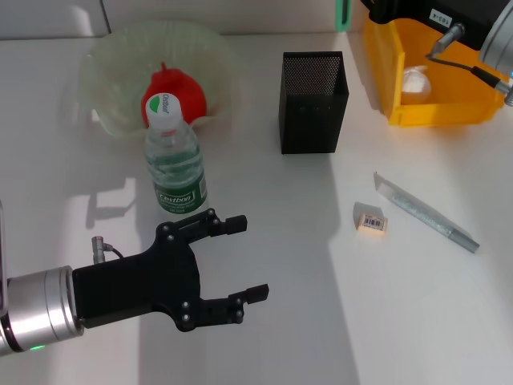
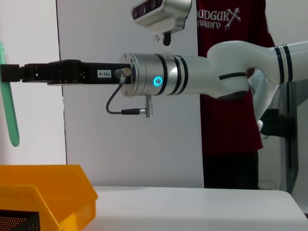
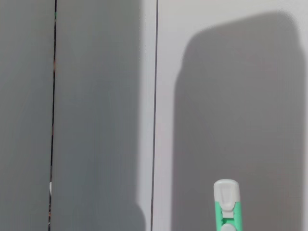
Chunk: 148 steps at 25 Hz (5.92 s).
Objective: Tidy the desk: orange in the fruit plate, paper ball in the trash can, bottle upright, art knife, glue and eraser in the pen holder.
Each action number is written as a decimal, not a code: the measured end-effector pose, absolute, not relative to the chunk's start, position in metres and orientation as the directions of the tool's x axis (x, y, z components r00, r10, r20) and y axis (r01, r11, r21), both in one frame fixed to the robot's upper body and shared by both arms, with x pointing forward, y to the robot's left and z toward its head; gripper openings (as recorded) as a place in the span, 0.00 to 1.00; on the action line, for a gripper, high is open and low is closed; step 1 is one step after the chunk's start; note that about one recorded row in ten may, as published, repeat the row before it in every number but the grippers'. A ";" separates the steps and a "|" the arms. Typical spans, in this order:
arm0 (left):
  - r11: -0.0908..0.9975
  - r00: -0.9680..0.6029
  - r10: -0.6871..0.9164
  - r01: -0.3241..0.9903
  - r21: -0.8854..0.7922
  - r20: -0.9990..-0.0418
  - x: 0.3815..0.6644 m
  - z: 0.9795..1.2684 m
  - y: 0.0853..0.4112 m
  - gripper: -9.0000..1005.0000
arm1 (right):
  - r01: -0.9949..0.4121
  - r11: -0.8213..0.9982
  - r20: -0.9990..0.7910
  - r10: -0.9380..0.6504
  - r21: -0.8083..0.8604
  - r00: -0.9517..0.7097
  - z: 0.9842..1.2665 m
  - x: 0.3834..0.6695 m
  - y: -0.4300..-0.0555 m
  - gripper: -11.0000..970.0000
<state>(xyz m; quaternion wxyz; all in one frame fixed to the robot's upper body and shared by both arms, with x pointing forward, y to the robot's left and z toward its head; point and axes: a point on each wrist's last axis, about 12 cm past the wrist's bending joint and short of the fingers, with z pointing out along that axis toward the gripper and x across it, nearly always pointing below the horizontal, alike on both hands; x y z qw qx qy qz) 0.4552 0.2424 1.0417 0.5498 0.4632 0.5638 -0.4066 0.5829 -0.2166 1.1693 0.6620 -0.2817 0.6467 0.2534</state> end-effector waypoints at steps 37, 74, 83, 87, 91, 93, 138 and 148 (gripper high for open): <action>0.241 0.022 0.083 0.970 0.041 -0.996 0.454 1.040 0.243 0.83 | -0.702 0.703 -0.993 -0.112 -0.112 0.047 1.088 0.597 -0.205 0.20; 0.236 0.021 0.082 0.971 0.040 -0.996 0.457 1.041 0.241 0.83 | -0.724 0.672 -0.520 -0.567 0.157 -0.638 1.174 0.547 -0.220 0.85; 0.236 0.021 0.082 0.971 0.040 -0.996 0.457 1.041 0.241 0.83 | -0.824 0.565 -0.397 -0.748 0.038 -0.531 1.180 0.554 -0.214 0.84; 0.237 0.021 0.082 0.971 0.040 -0.996 0.457 1.041 0.241 0.83 | -0.845 0.535 -0.355 -0.792 -0.012 -0.497 1.173 0.560 -0.208 0.84; 0.239 0.019 0.081 0.970 0.038 -0.996 0.457 1.040 0.241 0.83 | -0.870 0.493 -0.334 -0.824 -0.024 -0.458 1.162 0.562 -0.200 0.83; 0.239 0.020 0.081 0.970 0.039 -0.996 0.457 1.040 0.242 0.83 | -0.871 0.490 -0.340 -0.826 -0.035 -0.450 1.158 0.566 -0.197 0.83; 0.239 0.017 0.082 0.970 0.036 -0.996 0.455 1.040 0.242 0.83 | -0.893 0.449 -0.279 -0.861 -0.021 -0.426 1.123 0.582 -0.171 0.50; 0.237 0.019 0.082 0.971 0.038 -0.996 0.456 1.040 0.241 0.83 | -0.899 0.438 -0.271 -0.867 -0.015 -0.418 1.124 0.581 -0.170 0.37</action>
